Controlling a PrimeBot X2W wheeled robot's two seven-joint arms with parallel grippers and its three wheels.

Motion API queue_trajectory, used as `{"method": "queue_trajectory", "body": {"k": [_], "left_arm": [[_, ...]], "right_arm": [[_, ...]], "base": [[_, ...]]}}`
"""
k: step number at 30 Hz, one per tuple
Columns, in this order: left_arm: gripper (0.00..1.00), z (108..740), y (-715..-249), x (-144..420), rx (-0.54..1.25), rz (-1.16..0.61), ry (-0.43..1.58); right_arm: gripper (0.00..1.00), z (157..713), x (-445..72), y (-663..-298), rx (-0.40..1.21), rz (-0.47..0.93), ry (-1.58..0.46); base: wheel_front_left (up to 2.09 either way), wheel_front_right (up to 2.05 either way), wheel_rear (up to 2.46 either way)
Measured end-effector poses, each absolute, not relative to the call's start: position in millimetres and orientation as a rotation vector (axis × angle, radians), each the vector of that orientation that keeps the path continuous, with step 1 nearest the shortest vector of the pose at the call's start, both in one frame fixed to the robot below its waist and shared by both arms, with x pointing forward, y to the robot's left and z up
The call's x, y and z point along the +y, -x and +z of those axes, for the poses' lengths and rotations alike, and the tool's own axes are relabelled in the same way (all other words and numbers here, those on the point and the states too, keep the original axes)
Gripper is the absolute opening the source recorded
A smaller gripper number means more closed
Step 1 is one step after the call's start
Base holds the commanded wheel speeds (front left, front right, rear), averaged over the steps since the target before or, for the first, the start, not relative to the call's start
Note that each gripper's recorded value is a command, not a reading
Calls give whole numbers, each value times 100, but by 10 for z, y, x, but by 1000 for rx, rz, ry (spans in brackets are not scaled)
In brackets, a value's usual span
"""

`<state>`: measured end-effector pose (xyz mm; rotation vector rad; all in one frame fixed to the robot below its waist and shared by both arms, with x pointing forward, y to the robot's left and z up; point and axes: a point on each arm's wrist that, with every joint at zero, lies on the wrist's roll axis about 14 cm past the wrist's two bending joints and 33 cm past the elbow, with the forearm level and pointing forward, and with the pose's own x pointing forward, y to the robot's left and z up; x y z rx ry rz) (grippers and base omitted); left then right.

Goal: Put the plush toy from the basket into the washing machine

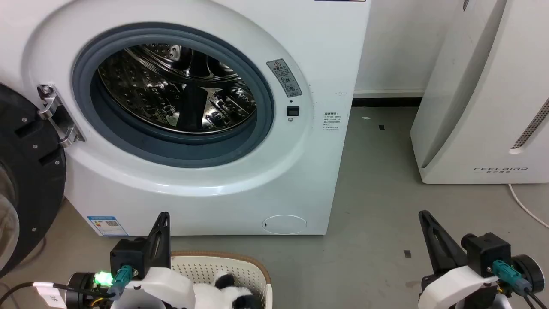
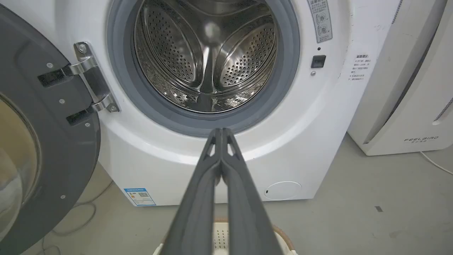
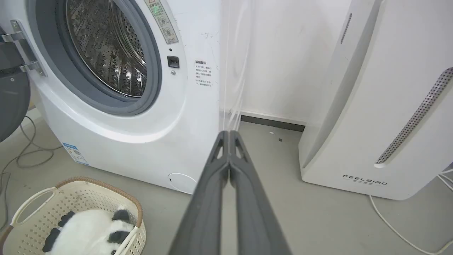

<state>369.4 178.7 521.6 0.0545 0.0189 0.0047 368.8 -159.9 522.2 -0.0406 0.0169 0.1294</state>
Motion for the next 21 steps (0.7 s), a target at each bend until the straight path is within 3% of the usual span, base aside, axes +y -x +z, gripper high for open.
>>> {"method": "queue_trajectory", "body": {"k": [21], "left_arm": [[0,5216,-3694,1788,19,5,-54]], "right_arm": [[0,5223,-1599,-3688,17,129,41]], "base": [[0,0,0]]}}
